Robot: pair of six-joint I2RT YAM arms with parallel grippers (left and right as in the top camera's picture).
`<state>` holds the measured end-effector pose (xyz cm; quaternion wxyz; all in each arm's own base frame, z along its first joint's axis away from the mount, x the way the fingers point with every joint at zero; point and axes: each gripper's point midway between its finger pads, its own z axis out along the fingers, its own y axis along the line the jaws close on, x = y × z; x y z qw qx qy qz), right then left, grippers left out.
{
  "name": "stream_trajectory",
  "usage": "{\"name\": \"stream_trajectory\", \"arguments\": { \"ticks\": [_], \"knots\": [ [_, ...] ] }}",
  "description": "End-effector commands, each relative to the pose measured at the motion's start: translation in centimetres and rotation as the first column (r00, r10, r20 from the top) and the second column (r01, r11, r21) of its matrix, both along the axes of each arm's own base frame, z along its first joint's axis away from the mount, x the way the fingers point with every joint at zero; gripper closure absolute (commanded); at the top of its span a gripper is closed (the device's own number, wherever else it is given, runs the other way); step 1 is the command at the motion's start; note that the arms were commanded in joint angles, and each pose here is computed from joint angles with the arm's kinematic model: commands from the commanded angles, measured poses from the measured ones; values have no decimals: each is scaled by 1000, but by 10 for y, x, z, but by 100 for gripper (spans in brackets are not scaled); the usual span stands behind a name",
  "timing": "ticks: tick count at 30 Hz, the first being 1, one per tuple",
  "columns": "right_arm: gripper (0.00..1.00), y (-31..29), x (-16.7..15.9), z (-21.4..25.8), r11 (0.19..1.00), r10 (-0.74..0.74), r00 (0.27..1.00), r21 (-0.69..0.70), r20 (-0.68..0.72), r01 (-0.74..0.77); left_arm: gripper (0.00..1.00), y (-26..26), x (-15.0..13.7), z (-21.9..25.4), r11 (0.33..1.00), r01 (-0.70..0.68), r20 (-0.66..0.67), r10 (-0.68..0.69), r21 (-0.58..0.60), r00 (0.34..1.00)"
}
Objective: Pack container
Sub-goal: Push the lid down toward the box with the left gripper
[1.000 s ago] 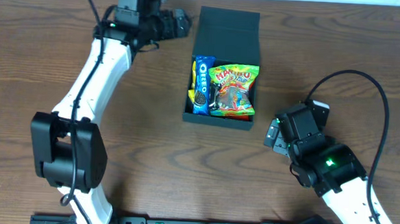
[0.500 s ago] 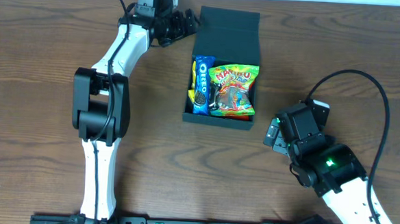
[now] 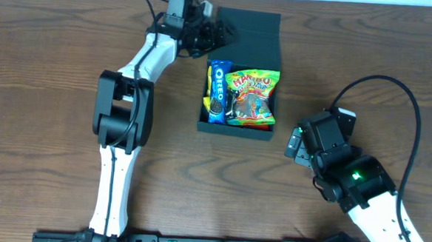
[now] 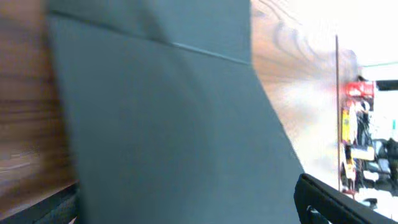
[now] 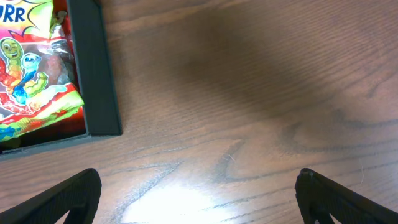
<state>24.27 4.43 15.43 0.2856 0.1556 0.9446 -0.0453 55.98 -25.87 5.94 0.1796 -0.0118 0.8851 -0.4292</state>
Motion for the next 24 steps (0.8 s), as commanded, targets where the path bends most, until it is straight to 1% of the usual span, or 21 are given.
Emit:
{"name": "stream_trajectory", "arguments": {
  "ticks": [1, 4, 10, 16, 18, 21, 24],
  "knots": [
    [1, -6, 0, 1, 1000, -29, 1000, -9, 12, 29, 5, -16, -5, 10, 996, 80, 47, -79, -33, 996],
    [1, -6, 0, 1, 1000, -29, 1000, -10, 13, 29, 5, -30, -12, 20, 982, 178, 122, -169, -65, 978],
    [1, -8, 1, 2, 999, -34, 999, -20, 18, 34, 5, -38, -9, 44, 959, 249, 227, -216, -133, 950],
    [1, -9, 1, 2, 999, -36, 999, -24, 22, 37, 5, -46, -17, 80, 891, 396, 372, -299, -220, 879],
    [1, -9, 1, 2, 999, -36, 999, -24, 22, 37, 5, -45, -19, 88, 876, 423, 401, -311, -231, 862],
    [1, -9, 1, 2, 999, -36, 999, -24, 22, 37, 5, -42, -19, 93, 870, 432, 411, -314, -236, 856],
    [1, -9, 1, 2, 999, -36, 999, -24, 22, 37, 4, -42, -23, 105, 843, 478, 448, -338, -248, 828]
  ]
}}
